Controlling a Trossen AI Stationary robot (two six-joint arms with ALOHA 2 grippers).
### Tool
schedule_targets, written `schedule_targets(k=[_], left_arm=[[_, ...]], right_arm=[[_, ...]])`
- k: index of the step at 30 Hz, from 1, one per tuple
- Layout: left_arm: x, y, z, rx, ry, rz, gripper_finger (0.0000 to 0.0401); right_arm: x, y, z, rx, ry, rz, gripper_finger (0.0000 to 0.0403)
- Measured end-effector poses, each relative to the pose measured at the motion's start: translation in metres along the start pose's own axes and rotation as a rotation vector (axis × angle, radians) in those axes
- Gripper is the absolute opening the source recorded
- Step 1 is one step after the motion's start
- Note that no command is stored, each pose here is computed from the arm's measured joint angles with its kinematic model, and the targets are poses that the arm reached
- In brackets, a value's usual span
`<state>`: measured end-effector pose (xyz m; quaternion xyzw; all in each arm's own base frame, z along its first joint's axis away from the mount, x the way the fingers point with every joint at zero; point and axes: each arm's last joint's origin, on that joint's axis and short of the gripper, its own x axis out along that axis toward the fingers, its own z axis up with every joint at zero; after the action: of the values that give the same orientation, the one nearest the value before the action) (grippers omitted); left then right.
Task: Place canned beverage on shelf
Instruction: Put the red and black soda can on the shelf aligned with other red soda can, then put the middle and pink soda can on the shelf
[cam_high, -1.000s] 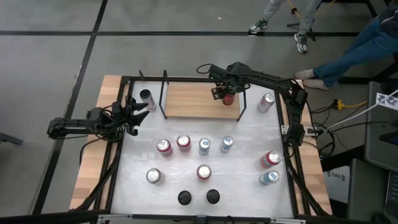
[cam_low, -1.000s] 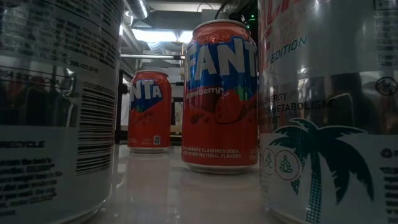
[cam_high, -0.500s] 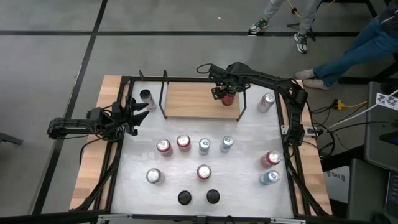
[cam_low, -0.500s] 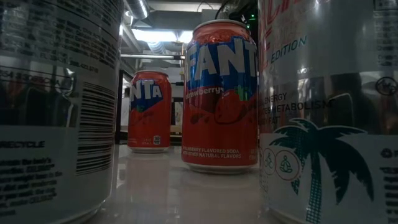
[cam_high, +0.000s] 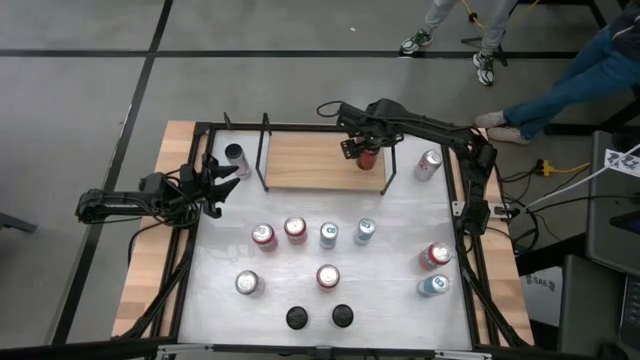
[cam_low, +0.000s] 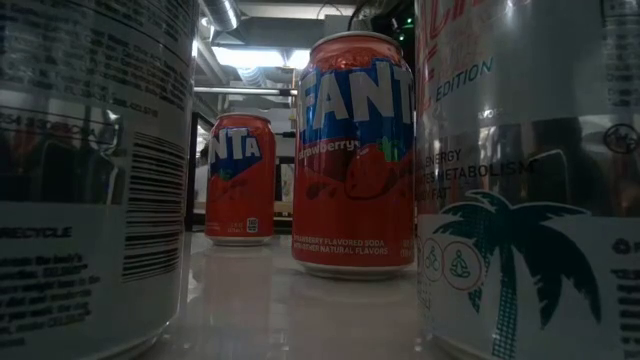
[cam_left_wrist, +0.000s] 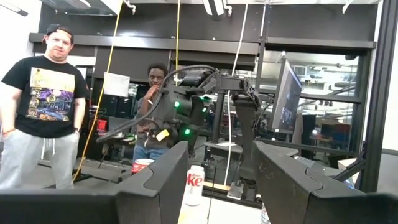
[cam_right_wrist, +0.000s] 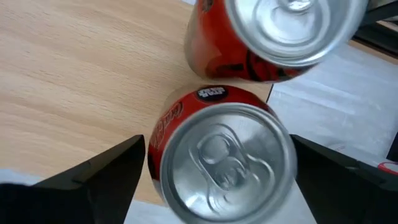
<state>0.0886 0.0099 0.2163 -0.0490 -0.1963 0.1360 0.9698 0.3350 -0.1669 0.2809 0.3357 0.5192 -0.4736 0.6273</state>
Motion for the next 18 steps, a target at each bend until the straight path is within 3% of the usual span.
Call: schedule_targets(k=[9, 18], left_arm=[[0.0, -0.002, 0.003, -0.012, -0.025, -0.064, 0.0174], [0.014, -0.006, -0.002, -0.052, -0.01, -0.084, 0.0174]], right_arm=[[-0.041, -0.012, -0.012, -0.019, -0.091, 0.067, 0.0376], [-0.098, -0.013, -0.057, -0.117, -0.25, 0.119, 0.0376]])
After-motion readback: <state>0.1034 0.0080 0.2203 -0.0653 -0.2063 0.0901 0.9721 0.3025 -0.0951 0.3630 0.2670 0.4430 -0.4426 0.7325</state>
